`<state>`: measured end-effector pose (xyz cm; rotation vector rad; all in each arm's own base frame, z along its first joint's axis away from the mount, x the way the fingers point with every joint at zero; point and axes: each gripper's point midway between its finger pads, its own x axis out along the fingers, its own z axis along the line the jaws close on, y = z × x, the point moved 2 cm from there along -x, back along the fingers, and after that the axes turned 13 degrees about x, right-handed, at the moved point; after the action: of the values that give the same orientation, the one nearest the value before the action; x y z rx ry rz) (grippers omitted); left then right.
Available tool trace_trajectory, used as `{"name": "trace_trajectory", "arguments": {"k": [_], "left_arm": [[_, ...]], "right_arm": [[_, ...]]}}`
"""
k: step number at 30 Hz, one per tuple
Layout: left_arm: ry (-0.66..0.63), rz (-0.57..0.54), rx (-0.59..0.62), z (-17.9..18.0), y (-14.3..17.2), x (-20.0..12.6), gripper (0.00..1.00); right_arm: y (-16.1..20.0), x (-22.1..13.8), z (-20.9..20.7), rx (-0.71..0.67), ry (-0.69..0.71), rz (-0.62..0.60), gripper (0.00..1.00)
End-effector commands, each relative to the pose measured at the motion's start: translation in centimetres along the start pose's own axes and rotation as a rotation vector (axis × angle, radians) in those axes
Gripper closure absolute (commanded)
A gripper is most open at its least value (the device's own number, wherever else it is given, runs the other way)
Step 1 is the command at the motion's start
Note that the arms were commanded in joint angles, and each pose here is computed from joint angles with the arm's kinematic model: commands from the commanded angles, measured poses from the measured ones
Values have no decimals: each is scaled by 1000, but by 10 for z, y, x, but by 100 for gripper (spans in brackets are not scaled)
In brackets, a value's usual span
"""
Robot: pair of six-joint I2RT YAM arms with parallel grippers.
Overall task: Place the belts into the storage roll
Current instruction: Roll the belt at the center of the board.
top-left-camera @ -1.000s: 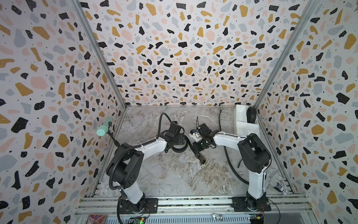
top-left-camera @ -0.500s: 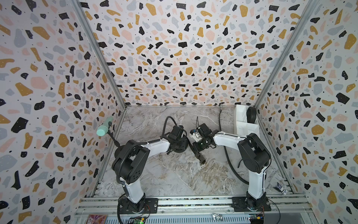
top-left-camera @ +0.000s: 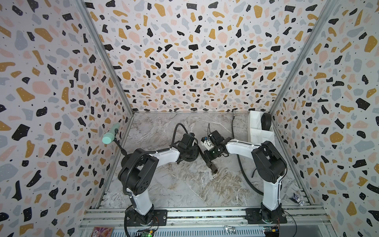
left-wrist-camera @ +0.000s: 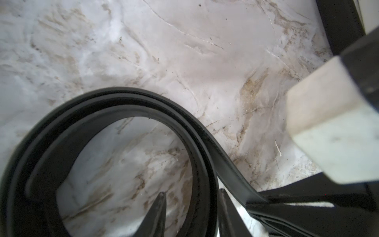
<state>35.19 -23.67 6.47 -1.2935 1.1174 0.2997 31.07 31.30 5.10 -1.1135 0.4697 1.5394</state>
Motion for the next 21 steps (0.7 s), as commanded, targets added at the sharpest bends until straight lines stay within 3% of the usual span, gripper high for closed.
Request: {"name": "trace_trajectory", "arguments": {"k": [1, 21], "left_arm": [[-32, 1, -11, 6, 3, -9, 61], [-10, 43, -9, 4, 17, 1, 59]], "right_arm": [[3, -2, 3, -2, -4, 29, 100], [4, -1, 2, -2, -1, 33, 100]]}}
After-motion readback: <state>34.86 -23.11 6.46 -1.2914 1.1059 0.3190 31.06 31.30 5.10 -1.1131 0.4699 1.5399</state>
